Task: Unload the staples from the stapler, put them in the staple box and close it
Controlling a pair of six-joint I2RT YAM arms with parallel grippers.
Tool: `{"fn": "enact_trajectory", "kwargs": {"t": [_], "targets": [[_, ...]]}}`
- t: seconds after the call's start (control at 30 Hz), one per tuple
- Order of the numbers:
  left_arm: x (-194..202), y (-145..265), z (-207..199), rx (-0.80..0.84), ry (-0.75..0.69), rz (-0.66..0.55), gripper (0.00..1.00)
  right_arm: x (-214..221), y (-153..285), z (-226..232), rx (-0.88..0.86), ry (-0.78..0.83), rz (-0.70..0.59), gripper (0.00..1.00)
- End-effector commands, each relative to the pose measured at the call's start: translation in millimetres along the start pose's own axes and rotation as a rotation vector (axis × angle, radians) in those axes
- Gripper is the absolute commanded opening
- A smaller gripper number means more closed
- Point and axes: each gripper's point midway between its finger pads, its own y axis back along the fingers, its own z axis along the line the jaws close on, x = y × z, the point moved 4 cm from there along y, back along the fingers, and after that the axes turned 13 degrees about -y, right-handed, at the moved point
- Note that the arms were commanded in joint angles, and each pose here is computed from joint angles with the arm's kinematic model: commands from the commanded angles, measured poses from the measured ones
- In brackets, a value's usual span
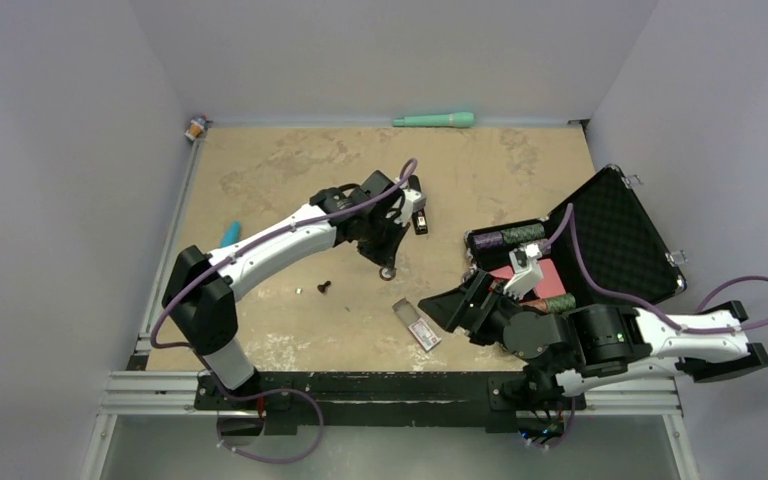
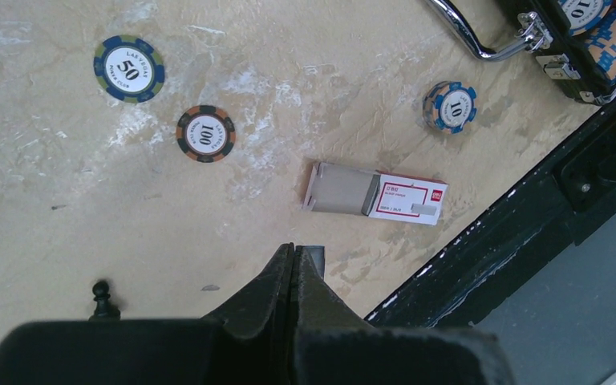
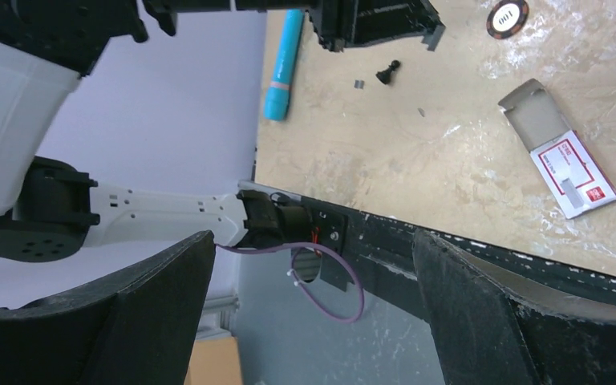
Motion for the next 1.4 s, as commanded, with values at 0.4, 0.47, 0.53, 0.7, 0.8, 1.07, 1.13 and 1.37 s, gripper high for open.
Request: {"fn": "enact_trajectory", "kwargs": {"t": [0.4, 0.47, 0.53, 0.7, 0.8, 1.07, 1.13, 1.37], "targets": [[14, -47, -36, 0.038, -0.027, 0.095, 0.0, -22, 8, 17, -0.067, -0.023, -0.08, 0.98], [20, -57, -39, 0.026, -0.04, 0.125, 0.0, -22, 8, 17, -0.067, -0.022, -0.08, 0.98], [25, -65, -43, 0.027, -0.051, 0.152, 0.0, -22, 8, 16, -0.068, -0.026, -0.08, 0.98], [33, -81, -48, 0.021, -0.055, 0.203, 0.0, -22, 8, 17, -0.075, -0.034, -0.081, 0.98], [36, -87, -47, 0.002, -0.056, 0.219, 0.0, -21, 7, 17, -0.079, -0.037, -0.081, 0.98], [42, -95, -48, -0.022, -0.057, 0.243, 0.0, -20, 6, 19, -0.091, -0.04, -0.081, 0.98], [42, -96, -47, -0.026, -0.055, 0.244, 0.0, -20, 6, 20, -0.094, -0.041, -0.079, 0.98], [44, -101, -50, -0.011, -0.036, 0.255, 0.0, -18, 5, 19, -0.097, -0.041, -0.076, 0.98]]}}
